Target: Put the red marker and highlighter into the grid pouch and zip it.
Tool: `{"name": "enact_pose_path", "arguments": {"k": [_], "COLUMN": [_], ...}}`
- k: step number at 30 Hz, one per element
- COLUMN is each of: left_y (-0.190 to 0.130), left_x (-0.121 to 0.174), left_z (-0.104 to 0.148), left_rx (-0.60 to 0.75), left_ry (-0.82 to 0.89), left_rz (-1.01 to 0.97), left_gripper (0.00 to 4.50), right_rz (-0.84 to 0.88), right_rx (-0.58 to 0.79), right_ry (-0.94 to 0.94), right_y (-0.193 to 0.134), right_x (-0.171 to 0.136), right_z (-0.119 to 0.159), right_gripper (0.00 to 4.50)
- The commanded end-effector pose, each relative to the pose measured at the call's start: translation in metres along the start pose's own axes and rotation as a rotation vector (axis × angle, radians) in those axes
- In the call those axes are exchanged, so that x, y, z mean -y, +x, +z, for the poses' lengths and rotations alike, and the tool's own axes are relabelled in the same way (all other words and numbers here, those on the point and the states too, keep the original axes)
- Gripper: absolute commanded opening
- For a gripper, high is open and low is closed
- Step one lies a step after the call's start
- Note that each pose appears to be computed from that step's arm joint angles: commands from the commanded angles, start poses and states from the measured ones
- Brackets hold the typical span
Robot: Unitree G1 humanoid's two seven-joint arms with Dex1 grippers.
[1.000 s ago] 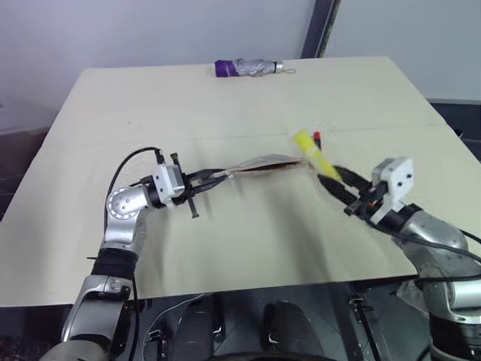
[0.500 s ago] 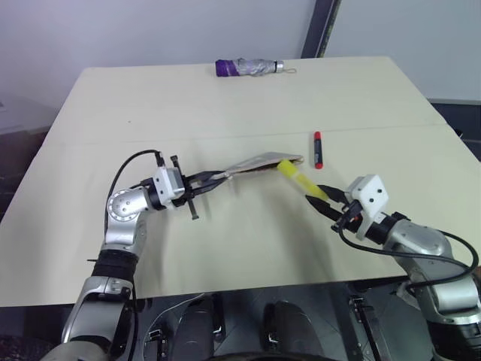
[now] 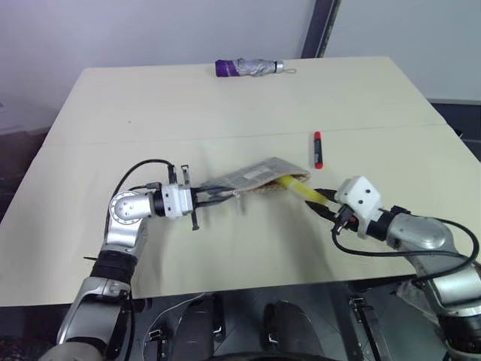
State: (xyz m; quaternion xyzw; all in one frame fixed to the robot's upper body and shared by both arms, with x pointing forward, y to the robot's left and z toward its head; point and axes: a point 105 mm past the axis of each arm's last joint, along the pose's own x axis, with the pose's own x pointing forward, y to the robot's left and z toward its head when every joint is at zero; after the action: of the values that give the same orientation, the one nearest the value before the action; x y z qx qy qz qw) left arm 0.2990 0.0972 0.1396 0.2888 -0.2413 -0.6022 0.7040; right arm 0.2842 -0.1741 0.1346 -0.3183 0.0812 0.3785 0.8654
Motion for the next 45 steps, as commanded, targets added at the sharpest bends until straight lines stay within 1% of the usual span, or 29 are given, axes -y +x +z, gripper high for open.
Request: {"name": "enact_pose_path", "arguments": {"k": [1, 4, 7, 11, 13, 17, 18, 19, 20, 22, 25, 27, 29, 31, 32, 35, 36, 37, 40, 43, 45], "left_y": [0.005, 0.007, 0.009, 0.008, 0.008, 0.004, 0.003, 0.002, 0.0, -0.004, -0.007, -0.01, -0.013, -0.014, -0.014, -0.014, -0.014, -0.014, -0.012, -0.011, -0.011], "left_x": [-0.001, -0.002, -0.004, -0.008, -0.011, -0.016, -0.017, -0.017, -0.019, -0.02, -0.021, -0.022, -0.021, -0.02, -0.019, -0.015, -0.015, -0.014, -0.013, -0.013, -0.013], "left_z": [0.007, 0.009, 0.011, 0.014, 0.014, 0.012, 0.011, 0.01, 0.007, 0.002, 0.0, -0.003, -0.005, -0.006, -0.006, -0.006, -0.006, -0.006, -0.006, -0.006, -0.006], "left_rx": [0.028, 0.05, 0.074, 0.099, 0.102, 0.093, 0.089, 0.086, 0.077, 0.061, 0.048, 0.033, 0.02, 0.014, 0.013, 0.007, 0.006, 0.005, 0.005, 0.006, 0.005], "left_ry": [0.062, 0.06, 0.04, 0.006, -0.006, -0.033, -0.039, -0.048, -0.067, -0.085, -0.092, -0.101, -0.102, -0.107, -0.108, -0.104, -0.104, -0.103, -0.098, -0.095, -0.1], "left_rz": [-0.05, -0.067, -0.068, -0.049, -0.03, 0.015, 0.022, 0.031, 0.059, 0.092, 0.113, 0.137, 0.15, 0.16, 0.162, 0.158, 0.156, 0.156, 0.145, 0.143, 0.148], "left_gripper": [0.0, 0.0, 0.0, 0.0, 0.0, 0.0, 0.0, 0.0, 0.0, 0.0, 0.0, 0.0, 0.0, 0.0, 0.0, 0.0, 0.0, 0.0, 0.0, 0.0, 0.0], "right_rz": [0.067, 0.099, 0.109, 0.099, 0.09, 0.067, 0.065, 0.058, 0.072, 0.111, 0.144, 0.124, 0.045, -0.135, -0.238, -0.537, -0.602, -0.643, -0.678, -0.668, -0.672], "right_rx": [-0.011, 0.023, 0.083, 0.106, 0.113, 0.144, 0.145, 0.145, 0.2, 0.301, 0.366, 0.459, 0.494, 0.439, 0.398, 0.212, 0.161, 0.133, 0.091, 0.115, 0.112], "right_ry": [-0.247, -0.391, -0.457, -0.536, -0.52, -0.447, -0.441, -0.433, -0.321, -0.126, 0.054, 0.231, 0.309, 0.336, 0.351, 0.394, 0.414, 0.434, 0.508, 0.562, 0.544], "right_y": [0.004, 0.016, 0.03, 0.044, 0.048, 0.041, 0.039, 0.036, 0.025, 0.006, -0.011, -0.025, -0.031, -0.028, -0.026, -0.023, -0.022, -0.02, -0.008, 0.012, 0.022], "right_x": [-0.002, -0.003, -0.007, -0.011, -0.011, -0.003, -0.002, -0.001, -0.004, -0.011, -0.018, -0.015, -0.004, 0.02, 0.034, 0.074, 0.083, 0.089, 0.098, 0.106, 0.112], "right_z": [0.018, 0.035, 0.051, 0.053, 0.052, 0.055, 0.055, 0.055, 0.061, 0.072, 0.08, 0.09, 0.09, 0.075, 0.063, 0.017, 0.003, -0.005, -0.023, -0.028, -0.03], "right_gripper": [0.88, 0.88, 0.88, 0.88, 0.88, 2.92, 3.34, 3.96, 4.24, 4.24, 4.24, 4.24, 4.24, 4.24, 4.24, 4.24, 4.24, 4.24, 4.24, 4.24, 4.24]}}
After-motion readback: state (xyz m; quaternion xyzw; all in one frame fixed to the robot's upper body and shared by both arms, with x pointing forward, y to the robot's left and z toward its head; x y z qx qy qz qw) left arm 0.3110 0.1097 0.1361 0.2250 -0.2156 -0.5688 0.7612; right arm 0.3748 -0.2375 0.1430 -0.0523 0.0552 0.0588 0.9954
